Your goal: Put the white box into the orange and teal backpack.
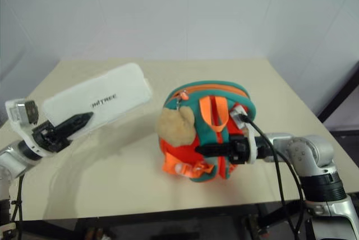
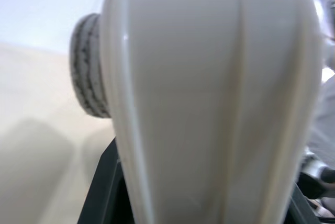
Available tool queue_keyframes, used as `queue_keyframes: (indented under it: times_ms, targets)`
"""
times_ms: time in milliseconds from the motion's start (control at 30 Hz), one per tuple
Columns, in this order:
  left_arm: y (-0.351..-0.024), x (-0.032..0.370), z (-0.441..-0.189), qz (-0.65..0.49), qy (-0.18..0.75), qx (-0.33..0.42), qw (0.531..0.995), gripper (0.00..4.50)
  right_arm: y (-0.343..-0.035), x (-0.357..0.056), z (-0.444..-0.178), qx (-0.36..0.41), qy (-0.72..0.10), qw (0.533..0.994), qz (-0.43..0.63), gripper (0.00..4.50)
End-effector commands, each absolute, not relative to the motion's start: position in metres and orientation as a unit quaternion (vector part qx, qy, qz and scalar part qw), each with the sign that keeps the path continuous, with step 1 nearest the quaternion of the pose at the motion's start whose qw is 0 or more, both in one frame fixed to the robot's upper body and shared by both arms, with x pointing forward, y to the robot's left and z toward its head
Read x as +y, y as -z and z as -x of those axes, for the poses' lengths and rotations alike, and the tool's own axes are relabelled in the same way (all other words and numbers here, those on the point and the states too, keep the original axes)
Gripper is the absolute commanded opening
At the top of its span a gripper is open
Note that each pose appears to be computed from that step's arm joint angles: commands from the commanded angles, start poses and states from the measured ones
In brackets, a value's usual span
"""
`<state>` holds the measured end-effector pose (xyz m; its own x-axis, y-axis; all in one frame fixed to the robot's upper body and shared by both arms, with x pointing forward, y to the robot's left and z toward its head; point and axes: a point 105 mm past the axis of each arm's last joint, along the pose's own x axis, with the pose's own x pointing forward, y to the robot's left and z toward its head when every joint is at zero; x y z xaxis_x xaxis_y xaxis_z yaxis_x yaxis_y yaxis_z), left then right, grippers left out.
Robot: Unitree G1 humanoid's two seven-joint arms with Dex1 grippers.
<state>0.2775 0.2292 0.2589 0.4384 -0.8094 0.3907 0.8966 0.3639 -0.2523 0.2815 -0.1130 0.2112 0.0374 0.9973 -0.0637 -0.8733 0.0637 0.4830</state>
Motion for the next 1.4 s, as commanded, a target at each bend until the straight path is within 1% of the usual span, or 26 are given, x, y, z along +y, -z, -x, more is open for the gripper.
queue_keyframes:
  times_ms: [33,167,367,533,633,800,967,1100,1167,1300,1400]
  targets:
    - [-0.279,0.220,-0.269,0.206,0.551,-0.130,0.798,1.37,-0.213,-0.112,-0.281,0.185,-0.674,0.698,-0.154,0.06]
    - [-0.272,0.203,-0.273,0.197,0.580,-0.103,0.783,1.37,-0.212,-0.110,-0.282,0.184,-0.675,0.698,-0.151,0.06]
    - [-0.265,0.190,-0.288,0.177,0.592,-0.095,0.781,1.37,-0.213,-0.107,-0.282,0.175,-0.673,0.703,-0.148,0.06]
    - [-0.255,0.182,-0.303,0.132,0.588,-0.095,0.792,1.37,-0.212,-0.108,-0.279,0.174,-0.671,0.705,-0.149,0.06]
    - [-0.252,0.180,-0.307,0.103,0.594,-0.096,0.792,1.37,-0.212,-0.108,-0.277,0.172,-0.670,0.707,-0.148,0.06]
    - [-0.246,0.188,-0.310,0.003,0.600,-0.081,0.796,1.37,-0.212,-0.111,-0.276,0.170,-0.664,0.713,-0.150,0.06]
    - [-0.248,0.200,-0.314,-0.035,0.599,-0.066,0.797,1.37,-0.212,-0.110,-0.275,0.166,-0.662,0.715,-0.153,0.06]
    - [-0.245,0.199,-0.318,-0.073,0.605,-0.058,0.791,1.37,-0.212,-0.110,-0.275,0.165,-0.661,0.716,-0.155,0.06]
    - [-0.243,0.184,-0.322,-0.105,0.621,-0.051,0.775,1.37,-0.212,-0.109,-0.276,0.163,-0.660,0.716,-0.156,0.06]
    - [-0.243,0.154,-0.334,-0.127,0.629,-0.018,0.767,1.37,-0.212,-0.106,-0.278,0.162,-0.662,0.714,-0.158,0.06]
    - [-0.252,0.134,-0.336,-0.130,0.641,-0.016,0.756,1.37,-0.214,-0.104,-0.279,0.159,-0.663,0.713,-0.163,0.06]
